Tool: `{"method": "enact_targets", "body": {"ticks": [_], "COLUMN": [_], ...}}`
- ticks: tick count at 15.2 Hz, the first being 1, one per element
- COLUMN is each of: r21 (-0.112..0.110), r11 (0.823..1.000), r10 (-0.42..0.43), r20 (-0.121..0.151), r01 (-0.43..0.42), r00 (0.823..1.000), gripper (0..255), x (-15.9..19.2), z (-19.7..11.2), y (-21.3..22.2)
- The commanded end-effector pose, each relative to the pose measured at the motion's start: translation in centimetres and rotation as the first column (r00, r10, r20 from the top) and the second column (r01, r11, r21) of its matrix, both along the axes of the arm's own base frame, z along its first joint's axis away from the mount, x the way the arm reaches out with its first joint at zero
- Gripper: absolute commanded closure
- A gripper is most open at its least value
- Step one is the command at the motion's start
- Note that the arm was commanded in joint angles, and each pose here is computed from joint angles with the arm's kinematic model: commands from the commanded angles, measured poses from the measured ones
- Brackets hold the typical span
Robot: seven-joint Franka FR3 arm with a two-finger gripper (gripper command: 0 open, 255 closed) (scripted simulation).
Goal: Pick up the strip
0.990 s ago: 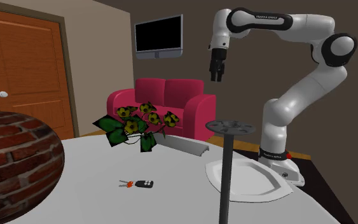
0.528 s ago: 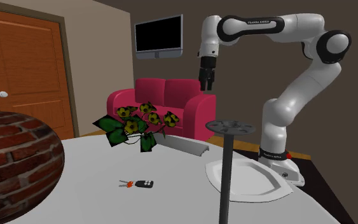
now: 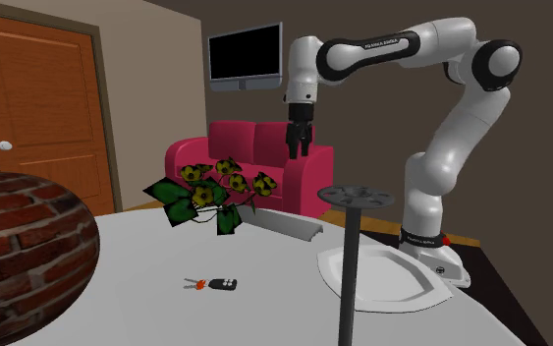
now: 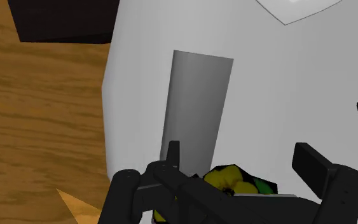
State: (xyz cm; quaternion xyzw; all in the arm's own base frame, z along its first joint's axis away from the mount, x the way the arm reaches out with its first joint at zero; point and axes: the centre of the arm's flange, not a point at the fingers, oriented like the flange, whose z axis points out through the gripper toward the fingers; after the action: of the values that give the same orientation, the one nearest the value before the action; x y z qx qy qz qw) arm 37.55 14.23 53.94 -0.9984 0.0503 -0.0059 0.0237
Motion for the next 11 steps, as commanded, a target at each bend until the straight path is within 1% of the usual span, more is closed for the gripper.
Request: {"method": "enact_targets", "body": {"ticks": [1, 11], "r21": [-0.003, -0.019], "r11": [1.0, 0.997], "r10": [0.011, 0.068], "r20": [-0.003, -0.023], "r01": [-0.011, -0.068], "r00": [1.0, 0.997], "gripper": [0, 0], "x": [0.8, 5.2], "z": [-1.2, -7.7], "y": [2.5, 13.5]}}
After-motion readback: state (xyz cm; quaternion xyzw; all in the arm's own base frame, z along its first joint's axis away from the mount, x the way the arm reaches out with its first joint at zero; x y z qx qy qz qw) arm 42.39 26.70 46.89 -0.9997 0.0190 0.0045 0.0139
